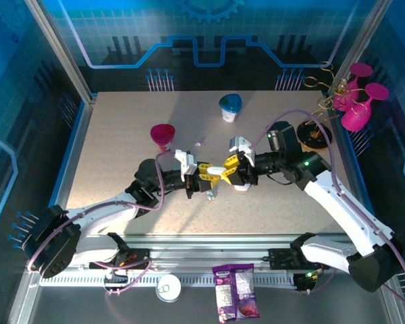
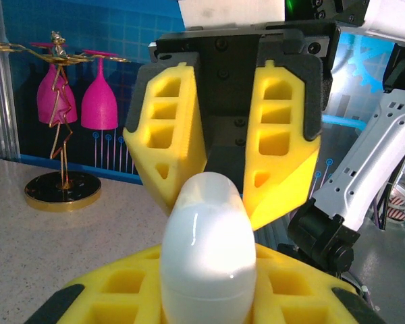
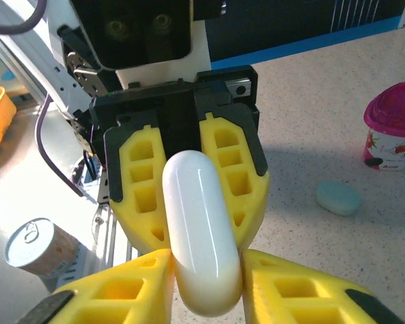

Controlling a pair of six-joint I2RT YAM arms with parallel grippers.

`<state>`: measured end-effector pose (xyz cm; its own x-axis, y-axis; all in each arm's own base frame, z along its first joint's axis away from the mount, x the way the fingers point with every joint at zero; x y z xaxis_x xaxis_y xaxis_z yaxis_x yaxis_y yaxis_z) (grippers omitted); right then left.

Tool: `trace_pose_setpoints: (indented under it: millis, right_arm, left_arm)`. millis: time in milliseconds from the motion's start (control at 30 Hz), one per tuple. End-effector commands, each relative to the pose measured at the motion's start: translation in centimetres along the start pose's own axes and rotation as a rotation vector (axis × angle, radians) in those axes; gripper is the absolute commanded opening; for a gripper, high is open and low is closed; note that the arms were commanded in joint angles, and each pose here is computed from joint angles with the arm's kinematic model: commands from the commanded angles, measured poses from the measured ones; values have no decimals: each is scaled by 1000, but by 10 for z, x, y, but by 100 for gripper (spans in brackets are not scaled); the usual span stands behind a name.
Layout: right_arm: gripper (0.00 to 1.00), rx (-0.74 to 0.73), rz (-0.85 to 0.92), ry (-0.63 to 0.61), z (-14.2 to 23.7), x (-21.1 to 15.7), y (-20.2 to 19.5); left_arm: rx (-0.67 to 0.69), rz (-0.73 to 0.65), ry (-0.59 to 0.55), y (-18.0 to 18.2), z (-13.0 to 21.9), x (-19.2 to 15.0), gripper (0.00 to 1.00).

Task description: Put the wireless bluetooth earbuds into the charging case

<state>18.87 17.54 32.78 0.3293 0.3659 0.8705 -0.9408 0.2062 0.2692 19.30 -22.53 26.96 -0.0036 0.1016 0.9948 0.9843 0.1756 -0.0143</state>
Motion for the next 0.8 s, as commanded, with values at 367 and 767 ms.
trace_pose_setpoints:
  millis: [367, 767]
  right_arm:
    - [11, -83, -16, -27, 1, 5, -7]
    - [9, -532, -470, -135, -4, -8, -114]
  left_arm:
    - [68, -45, -39, 5, 2, 10, 40]
    - [491, -68, 152, 11, 47, -38, 99]
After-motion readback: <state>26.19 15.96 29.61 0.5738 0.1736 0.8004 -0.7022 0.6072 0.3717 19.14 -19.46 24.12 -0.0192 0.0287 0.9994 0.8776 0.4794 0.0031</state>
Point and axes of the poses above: each hand's point on the last joint's axis, 136 mm out from that joint toward the fingers, its own z axis back along the fingers, its own y axis along the line the jaws close on, x = y × z, the point moved 9 cm from there along z, back along the fingers, and after that the axes turned 7 degrees about -z, right-handed, at the moved point
